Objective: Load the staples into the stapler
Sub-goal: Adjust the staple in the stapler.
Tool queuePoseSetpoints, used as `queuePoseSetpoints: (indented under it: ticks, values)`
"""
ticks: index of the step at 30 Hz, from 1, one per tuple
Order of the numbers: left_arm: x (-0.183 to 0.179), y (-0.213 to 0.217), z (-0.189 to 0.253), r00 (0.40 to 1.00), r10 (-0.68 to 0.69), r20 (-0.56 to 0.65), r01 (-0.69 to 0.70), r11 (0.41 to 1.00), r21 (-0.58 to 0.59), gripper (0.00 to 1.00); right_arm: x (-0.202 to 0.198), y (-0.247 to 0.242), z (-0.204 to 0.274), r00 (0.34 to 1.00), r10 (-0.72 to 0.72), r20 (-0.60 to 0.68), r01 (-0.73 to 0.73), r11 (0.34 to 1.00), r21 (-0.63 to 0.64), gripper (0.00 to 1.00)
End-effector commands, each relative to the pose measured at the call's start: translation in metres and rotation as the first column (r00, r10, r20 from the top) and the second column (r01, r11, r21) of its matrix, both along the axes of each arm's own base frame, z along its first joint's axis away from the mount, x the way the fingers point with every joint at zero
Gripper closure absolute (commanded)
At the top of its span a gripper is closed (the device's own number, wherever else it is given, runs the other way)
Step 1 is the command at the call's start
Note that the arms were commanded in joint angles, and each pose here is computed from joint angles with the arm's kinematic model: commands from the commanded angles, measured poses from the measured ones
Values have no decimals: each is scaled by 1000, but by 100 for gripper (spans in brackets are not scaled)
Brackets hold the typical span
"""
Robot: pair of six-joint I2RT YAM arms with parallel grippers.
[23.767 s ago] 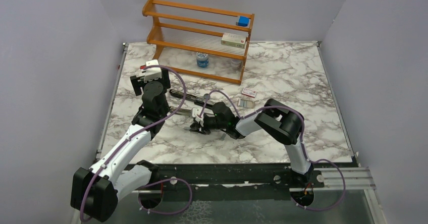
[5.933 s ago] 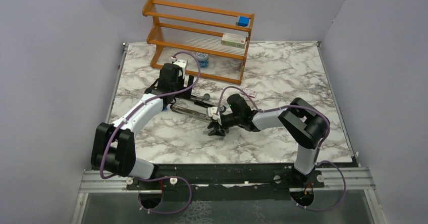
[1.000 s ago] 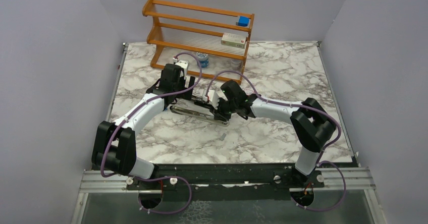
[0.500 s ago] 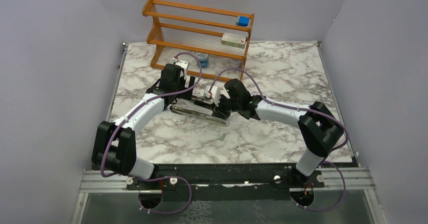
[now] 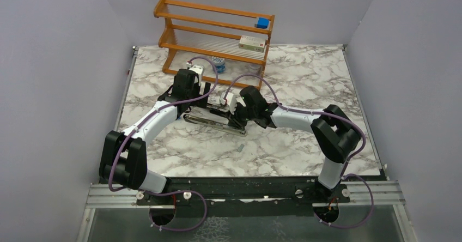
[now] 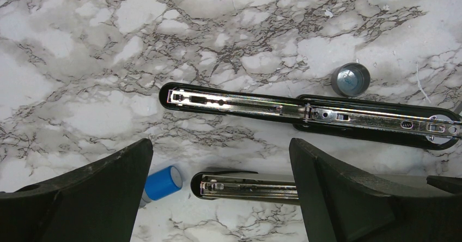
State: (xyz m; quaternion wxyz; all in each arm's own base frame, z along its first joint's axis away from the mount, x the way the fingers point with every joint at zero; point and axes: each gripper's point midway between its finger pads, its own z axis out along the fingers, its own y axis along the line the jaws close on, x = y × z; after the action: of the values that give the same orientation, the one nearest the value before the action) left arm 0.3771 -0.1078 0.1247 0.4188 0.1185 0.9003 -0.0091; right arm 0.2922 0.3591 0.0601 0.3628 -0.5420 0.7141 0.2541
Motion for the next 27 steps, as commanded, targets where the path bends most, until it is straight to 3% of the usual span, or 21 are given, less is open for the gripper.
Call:
queuePoseSetpoints:
  ticks: [1, 15, 27]
  values:
    - [7, -3, 12, 999, -3, 39, 4, 1000, -8, 1, 11, 6, 6, 1000, -16, 16, 16, 1000, 20, 69]
    - [7, -3, 13, 999, -4, 40, 4, 1000, -8, 1, 4, -3, -14, 1000, -17, -21, 16, 999, -34, 69]
    - [6, -4, 13, 999, -7, 39, 8, 1000, -9, 1, -1, -29, -21, 999, -38, -20, 34, 986, -162, 70]
